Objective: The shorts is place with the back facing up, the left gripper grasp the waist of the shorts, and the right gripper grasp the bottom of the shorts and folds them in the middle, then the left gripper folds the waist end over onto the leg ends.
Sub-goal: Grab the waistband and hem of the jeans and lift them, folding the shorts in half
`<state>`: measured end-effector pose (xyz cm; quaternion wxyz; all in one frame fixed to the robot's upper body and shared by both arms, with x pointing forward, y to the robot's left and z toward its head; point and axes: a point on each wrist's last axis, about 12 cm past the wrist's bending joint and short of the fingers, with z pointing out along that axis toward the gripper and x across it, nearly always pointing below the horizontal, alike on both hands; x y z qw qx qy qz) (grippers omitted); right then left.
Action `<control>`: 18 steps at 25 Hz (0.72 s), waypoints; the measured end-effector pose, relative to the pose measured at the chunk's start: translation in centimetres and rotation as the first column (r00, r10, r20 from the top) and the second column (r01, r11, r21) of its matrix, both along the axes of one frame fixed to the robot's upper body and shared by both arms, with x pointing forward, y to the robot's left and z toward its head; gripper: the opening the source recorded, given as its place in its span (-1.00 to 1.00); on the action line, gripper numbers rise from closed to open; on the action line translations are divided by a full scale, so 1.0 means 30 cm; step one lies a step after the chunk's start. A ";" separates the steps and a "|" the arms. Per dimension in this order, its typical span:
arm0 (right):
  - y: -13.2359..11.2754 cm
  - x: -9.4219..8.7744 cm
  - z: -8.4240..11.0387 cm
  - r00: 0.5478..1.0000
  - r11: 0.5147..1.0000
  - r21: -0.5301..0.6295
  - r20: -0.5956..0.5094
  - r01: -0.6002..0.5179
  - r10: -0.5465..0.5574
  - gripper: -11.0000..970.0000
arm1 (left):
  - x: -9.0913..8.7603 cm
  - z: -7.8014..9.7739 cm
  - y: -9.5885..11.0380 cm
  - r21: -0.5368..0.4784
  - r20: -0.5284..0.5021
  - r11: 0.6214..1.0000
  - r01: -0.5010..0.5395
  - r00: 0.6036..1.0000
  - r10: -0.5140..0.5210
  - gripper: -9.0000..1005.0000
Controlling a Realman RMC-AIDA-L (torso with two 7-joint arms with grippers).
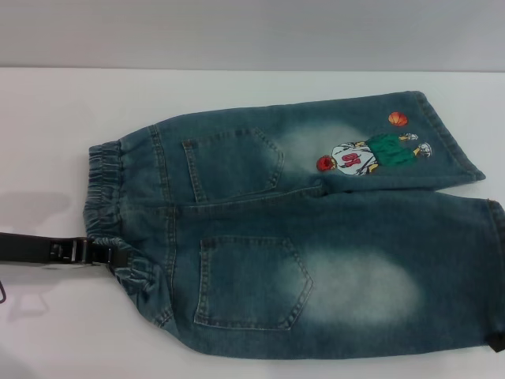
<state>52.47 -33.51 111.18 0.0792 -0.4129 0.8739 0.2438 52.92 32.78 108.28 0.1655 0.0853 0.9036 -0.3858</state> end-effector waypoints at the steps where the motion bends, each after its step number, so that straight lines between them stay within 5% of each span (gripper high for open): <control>1: 0.000 0.000 0.000 1.000 1.000 0.000 0.000 0.000 0.000 0.29 | 0.000 0.000 0.000 0.000 0.000 1.000 0.000 1.000 0.000 -0.89; 12: -0.019 0.003 0.029 0.997 1.000 -0.006 0.077 0.013 -0.013 -0.56 | -0.003 -0.002 0.006 0.003 -0.001 1.000 -0.007 1.000 0.007 -0.89; 18: -0.031 -0.005 0.033 0.994 1.000 0.012 0.107 0.007 -0.008 -0.87 | -0.002 0.000 0.009 0.001 0.002 1.000 -0.011 1.000 0.011 -0.89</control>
